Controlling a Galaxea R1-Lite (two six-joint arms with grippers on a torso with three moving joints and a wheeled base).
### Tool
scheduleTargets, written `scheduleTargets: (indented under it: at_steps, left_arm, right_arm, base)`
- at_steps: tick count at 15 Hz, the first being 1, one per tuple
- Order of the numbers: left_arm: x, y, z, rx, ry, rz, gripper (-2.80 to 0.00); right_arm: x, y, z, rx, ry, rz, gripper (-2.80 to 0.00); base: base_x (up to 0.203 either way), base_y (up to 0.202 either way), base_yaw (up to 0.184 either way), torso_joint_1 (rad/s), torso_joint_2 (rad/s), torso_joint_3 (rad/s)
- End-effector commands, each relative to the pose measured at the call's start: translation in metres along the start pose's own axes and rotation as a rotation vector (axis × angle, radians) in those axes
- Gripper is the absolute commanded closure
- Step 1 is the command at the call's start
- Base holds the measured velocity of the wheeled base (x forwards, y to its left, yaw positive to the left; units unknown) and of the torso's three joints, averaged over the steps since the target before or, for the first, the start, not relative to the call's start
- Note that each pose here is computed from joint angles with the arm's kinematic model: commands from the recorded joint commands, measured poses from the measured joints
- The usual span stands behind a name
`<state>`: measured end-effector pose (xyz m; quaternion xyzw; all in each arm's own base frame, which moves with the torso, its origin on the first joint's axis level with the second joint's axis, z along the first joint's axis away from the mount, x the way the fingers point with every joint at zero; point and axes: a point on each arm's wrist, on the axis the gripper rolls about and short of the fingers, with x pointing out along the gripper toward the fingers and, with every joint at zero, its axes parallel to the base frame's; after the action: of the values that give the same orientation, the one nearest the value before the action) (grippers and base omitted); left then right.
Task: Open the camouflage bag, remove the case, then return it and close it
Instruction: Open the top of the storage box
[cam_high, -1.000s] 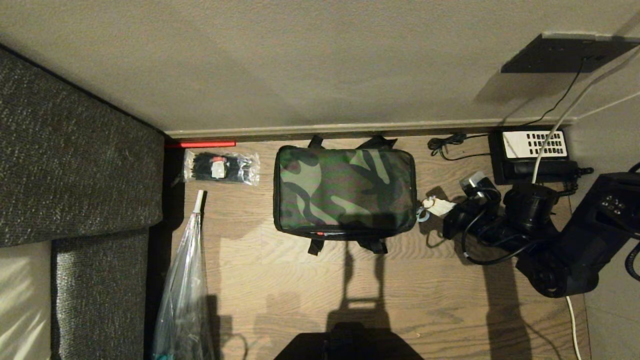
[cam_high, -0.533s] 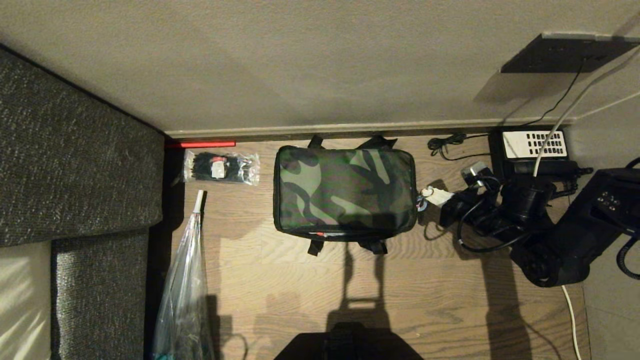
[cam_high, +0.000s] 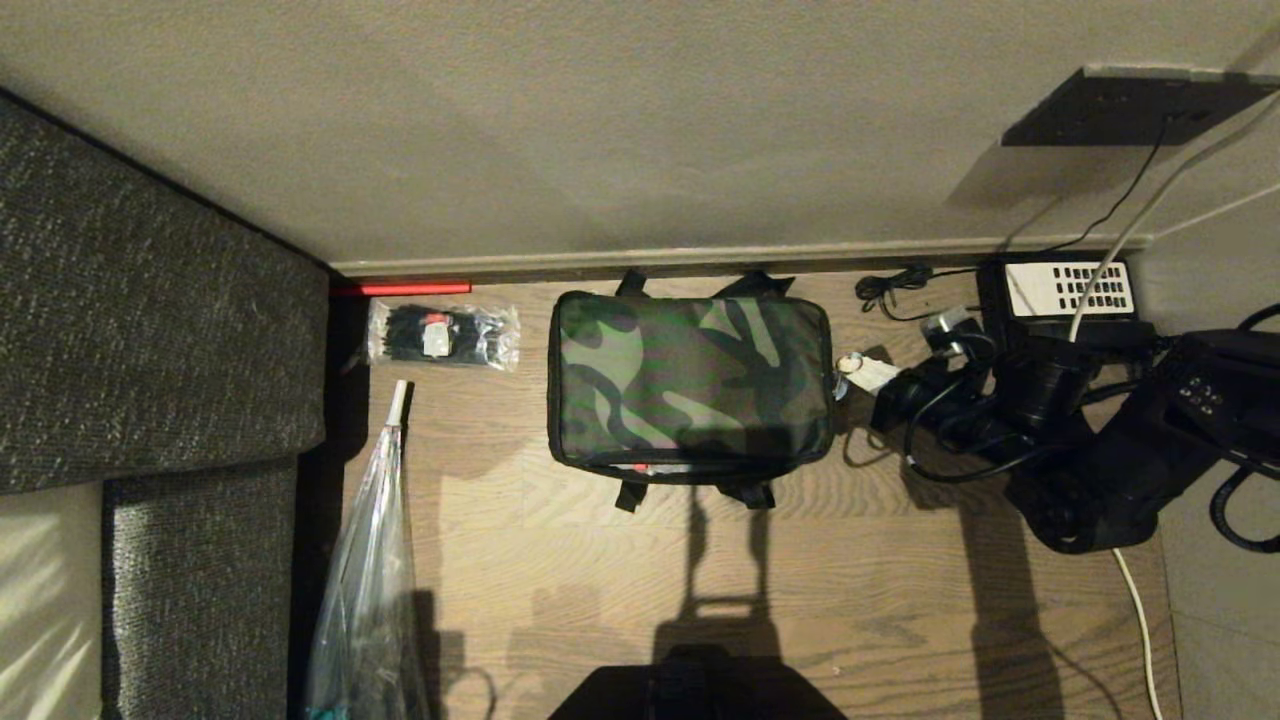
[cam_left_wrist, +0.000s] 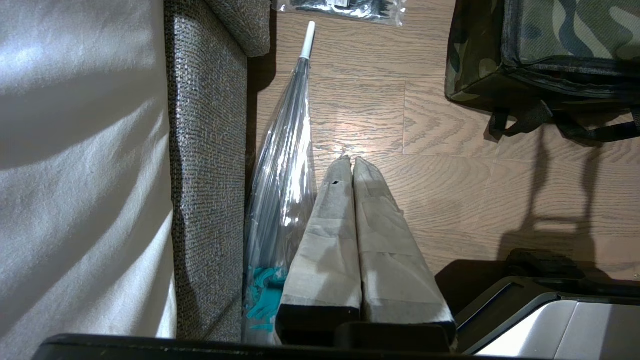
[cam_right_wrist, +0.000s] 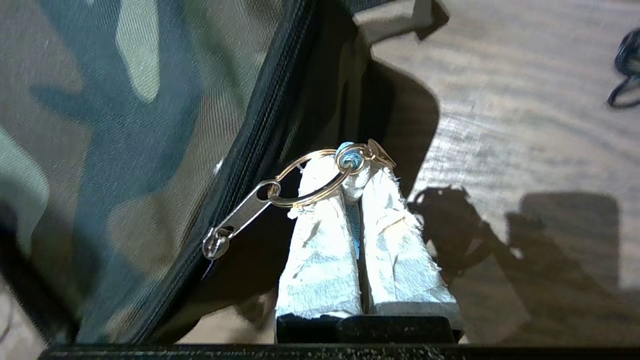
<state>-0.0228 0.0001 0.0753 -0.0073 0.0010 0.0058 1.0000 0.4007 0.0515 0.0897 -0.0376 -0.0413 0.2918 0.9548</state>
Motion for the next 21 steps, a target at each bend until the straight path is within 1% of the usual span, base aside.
scheduleTargets:
  at_steps: [1, 3, 5, 8, 10, 15, 19, 21]
  left_arm:
    - [0.000, 0.000, -0.001, -0.001, 0.001, 0.001, 0.00]
    - [0.000, 0.000, -0.001, -0.001, 0.001, 0.001, 0.00]
    - [0.000, 0.000, -0.001, -0.001, 0.001, 0.001, 0.00]
    - [0.000, 0.000, -0.001, -0.001, 0.001, 0.001, 0.00]
    - [0.000, 0.000, -0.001, -0.001, 0.001, 0.001, 0.00]
    - [0.000, 0.000, -0.001, -0.002, 0.001, 0.001, 0.00]
    - [0.000, 0.000, -0.001, -0.001, 0.001, 0.001, 0.00]
    - [0.000, 0.000, -0.001, -0.001, 0.002, 0.001, 0.00]
  right_arm:
    - [0.006, -0.003, 0.001, -0.015, -0.026, 0.000, 0.00]
    - [0.008, -0.005, 0.003, -0.020, -0.039, -0.002, 0.00]
    - [0.010, -0.006, 0.007, 0.012, -0.053, -0.002, 0.00]
    - [0.013, -0.008, 0.012, 0.022, -0.078, -0.004, 0.00]
    - [0.019, -0.012, 0.019, 0.048, -0.110, -0.007, 0.00]
    - [0.027, -0.017, 0.020, 0.051, -0.134, -0.041, 0.00]
    - [0.034, -0.021, 0.027, 0.075, -0.173, -0.041, 0.00]
    - [0.034, -0.022, 0.031, 0.104, -0.181, -0.038, 0.00]
  base:
    - [0.000, 0.000, 0.000, 0.000, 0.00, 0.000]
    - [0.000, 0.000, 0.000, 0.000, 0.00, 0.000]
    - [0.000, 0.000, 0.000, 0.000, 0.00, 0.000]
    - [0.000, 0.000, 0.000, 0.000, 0.00, 0.000]
    - [0.000, 0.000, 0.000, 0.000, 0.00, 0.000]
    - [0.000, 0.000, 0.000, 0.000, 0.00, 0.000]
    - [0.000, 0.000, 0.000, 0.000, 0.00, 0.000]
    - [0.000, 0.000, 0.000, 0.000, 0.00, 0.000]
